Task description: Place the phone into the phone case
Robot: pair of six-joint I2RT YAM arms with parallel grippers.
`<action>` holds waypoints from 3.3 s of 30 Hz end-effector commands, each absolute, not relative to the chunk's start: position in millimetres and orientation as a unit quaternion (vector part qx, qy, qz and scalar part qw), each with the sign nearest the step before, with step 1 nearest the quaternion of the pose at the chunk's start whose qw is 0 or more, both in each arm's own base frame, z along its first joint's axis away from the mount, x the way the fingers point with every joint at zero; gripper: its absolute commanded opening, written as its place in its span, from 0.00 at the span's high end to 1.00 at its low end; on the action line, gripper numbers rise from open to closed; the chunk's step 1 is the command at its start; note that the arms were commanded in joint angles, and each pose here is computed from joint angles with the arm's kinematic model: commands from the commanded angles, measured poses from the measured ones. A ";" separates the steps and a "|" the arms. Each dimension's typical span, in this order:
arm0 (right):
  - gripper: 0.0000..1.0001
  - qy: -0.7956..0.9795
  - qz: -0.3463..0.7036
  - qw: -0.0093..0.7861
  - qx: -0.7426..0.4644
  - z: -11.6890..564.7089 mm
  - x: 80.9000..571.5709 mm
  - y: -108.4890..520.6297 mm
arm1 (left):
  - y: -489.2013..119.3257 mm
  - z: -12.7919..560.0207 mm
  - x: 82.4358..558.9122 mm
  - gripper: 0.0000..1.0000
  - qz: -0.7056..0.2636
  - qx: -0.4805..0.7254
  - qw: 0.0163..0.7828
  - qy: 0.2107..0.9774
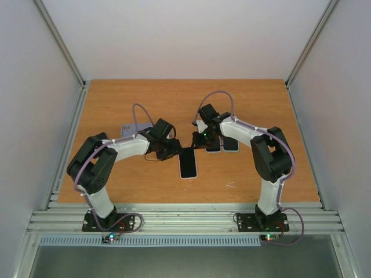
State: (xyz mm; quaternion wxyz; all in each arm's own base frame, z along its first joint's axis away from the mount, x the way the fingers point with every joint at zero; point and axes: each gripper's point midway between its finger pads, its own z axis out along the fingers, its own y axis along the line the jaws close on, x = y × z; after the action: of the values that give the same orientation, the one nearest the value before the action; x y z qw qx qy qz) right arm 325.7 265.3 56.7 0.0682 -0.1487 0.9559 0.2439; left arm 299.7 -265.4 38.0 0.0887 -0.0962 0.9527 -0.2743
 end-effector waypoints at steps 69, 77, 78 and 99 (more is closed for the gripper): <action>0.82 0.981 0.092 -0.038 -0.165 -2.3 193.2 231.8 | -218.2 -68.6 228.6 0.64 0.021 0.003 0.008 1.000; 0.84 0.983 0.061 -0.034 -0.172 -22.0 192.5 233.1 | -201.3 -78.4 218.5 0.70 0.071 0.018 0.002 0.997; 0.84 0.982 0.076 -0.022 -0.173 -15.9 194.9 238.2 | -200.0 -77.2 218.6 0.69 0.074 0.019 0.005 0.997; 0.17 0.964 0.154 0.136 -0.166 77.8 232.3 282.2 | -183.5 94.8 256.2 0.08 -0.053 -0.071 0.234 0.968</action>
State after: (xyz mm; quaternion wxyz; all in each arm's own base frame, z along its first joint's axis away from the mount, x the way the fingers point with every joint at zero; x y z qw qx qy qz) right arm 228.8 264.6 75.4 0.1273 -0.1735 0.9650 0.1499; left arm 260.4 -216.0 82.3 0.2114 -0.0525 0.9720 -0.0881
